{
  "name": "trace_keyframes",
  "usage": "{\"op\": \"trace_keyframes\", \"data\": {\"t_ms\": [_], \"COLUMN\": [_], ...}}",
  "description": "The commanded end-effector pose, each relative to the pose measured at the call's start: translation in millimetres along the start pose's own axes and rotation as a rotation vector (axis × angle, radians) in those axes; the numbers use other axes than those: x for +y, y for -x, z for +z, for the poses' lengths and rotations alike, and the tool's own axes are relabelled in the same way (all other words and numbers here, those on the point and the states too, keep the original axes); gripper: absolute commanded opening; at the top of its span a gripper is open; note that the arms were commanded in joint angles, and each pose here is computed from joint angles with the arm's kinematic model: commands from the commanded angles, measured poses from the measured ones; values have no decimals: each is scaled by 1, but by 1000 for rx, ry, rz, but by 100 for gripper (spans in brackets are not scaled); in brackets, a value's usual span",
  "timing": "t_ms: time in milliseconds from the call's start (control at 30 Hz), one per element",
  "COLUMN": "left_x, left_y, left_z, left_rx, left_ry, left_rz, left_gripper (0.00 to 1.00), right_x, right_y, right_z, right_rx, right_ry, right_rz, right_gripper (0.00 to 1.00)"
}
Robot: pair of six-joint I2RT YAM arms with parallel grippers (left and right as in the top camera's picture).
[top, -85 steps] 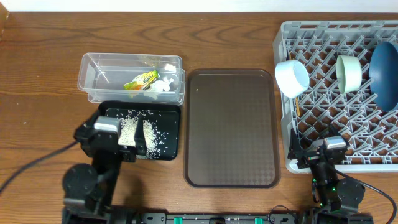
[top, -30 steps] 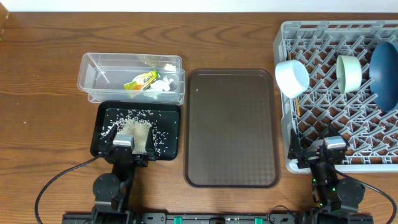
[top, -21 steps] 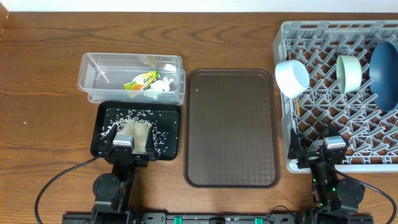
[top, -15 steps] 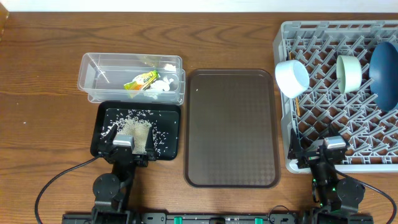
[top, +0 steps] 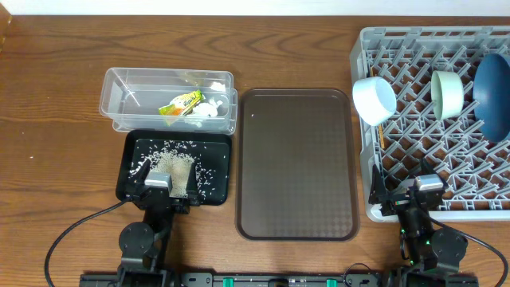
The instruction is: Sort waste into correct bins and load items into the dishwasher rack
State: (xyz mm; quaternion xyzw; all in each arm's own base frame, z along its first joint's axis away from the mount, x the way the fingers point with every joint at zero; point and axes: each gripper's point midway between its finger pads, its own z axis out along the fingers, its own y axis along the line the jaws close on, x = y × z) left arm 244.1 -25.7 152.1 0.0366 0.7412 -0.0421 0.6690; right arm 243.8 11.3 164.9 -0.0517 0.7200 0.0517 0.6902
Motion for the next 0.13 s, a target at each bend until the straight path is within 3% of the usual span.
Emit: {"op": "trace_keyframes", "data": {"t_ms": [0, 100], "left_x": [-2, -2], "left_y": [-15, -15], "left_z": [0, 0], "left_rx": [53, 53], "left_ry": [-13, -13], "left_rz": [-4, -4], "left_gripper": [98, 98], "right_x": [0, 0], "right_y": [-1, -1], "right_z": [0, 0], "right_rx": [0, 0], "right_ry": [3, 3], "right_rz": [-1, -1], "right_gripper": [99, 99]}}
